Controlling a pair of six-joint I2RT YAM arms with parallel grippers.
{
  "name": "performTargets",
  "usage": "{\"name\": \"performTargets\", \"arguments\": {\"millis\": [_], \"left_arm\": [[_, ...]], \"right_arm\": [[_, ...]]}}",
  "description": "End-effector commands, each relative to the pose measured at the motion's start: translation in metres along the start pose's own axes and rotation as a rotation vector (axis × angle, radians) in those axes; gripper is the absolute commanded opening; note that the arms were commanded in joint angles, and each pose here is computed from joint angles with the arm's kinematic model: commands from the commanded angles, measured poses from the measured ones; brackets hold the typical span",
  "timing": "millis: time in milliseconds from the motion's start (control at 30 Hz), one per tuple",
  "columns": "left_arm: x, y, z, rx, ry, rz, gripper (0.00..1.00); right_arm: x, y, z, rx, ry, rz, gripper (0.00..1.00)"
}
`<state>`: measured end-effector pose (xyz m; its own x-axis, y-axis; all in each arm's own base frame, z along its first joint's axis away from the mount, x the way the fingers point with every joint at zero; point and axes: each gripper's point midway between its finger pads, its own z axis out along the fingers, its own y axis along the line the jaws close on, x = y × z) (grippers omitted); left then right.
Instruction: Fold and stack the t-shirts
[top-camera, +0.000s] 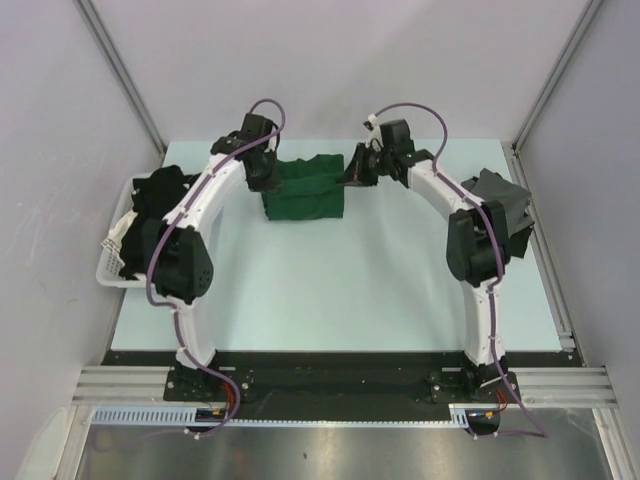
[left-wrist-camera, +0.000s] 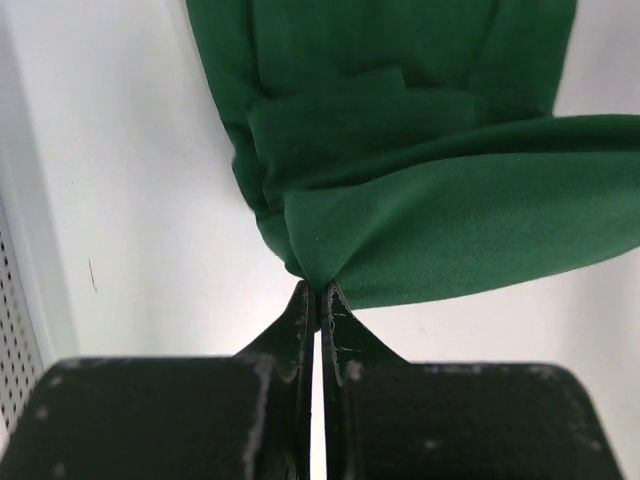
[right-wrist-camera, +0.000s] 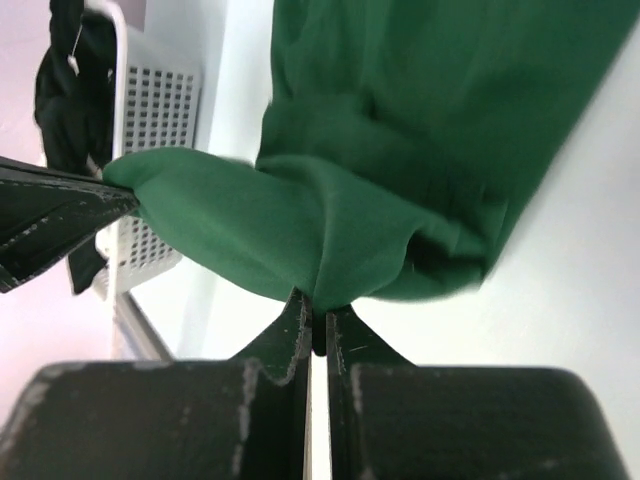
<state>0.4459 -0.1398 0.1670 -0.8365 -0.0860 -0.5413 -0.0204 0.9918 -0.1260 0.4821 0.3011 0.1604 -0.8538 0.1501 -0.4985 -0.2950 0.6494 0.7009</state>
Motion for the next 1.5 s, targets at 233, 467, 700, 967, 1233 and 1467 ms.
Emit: {"name": "performTargets", "arguments": {"millis": [233, 467, 700, 967, 1233, 1467], "left_arm": [[-0.061, 0.024, 0.042, -0.083, -0.072, -0.044, 0.00], [-0.079, 0.030, 0.067, -0.082, -0.099, -0.065, 0.00], [-0.087, 0.033, 0.089, -0.081, -0.142, -0.098, 0.00], [-0.106, 0.041, 0.103, -0.098, -0.227, -0.137, 0.00], [-0.130, 0.059, 0.107, -0.140, -0.320, -0.158, 0.00], [-0.138, 0.075, 0.119, -0.162, -0.353, -0.179, 0.00]], "right_arm": [[-0.063, -0.041, 0.037, 0.014, -0.024, -0.017, 0.00], [-0.086, -0.060, 0.043, -0.036, -0.093, 0.014, 0.02], [-0.096, -0.071, 0.052, -0.067, -0.138, -0.016, 0.03], [-0.108, -0.072, 0.059, -0.110, -0.202, -0.075, 0.03], [-0.114, -0.057, 0.071, -0.174, -0.249, -0.126, 0.04], [-0.121, -0.056, 0.079, -0.175, -0.298, -0.158, 0.02]]}}
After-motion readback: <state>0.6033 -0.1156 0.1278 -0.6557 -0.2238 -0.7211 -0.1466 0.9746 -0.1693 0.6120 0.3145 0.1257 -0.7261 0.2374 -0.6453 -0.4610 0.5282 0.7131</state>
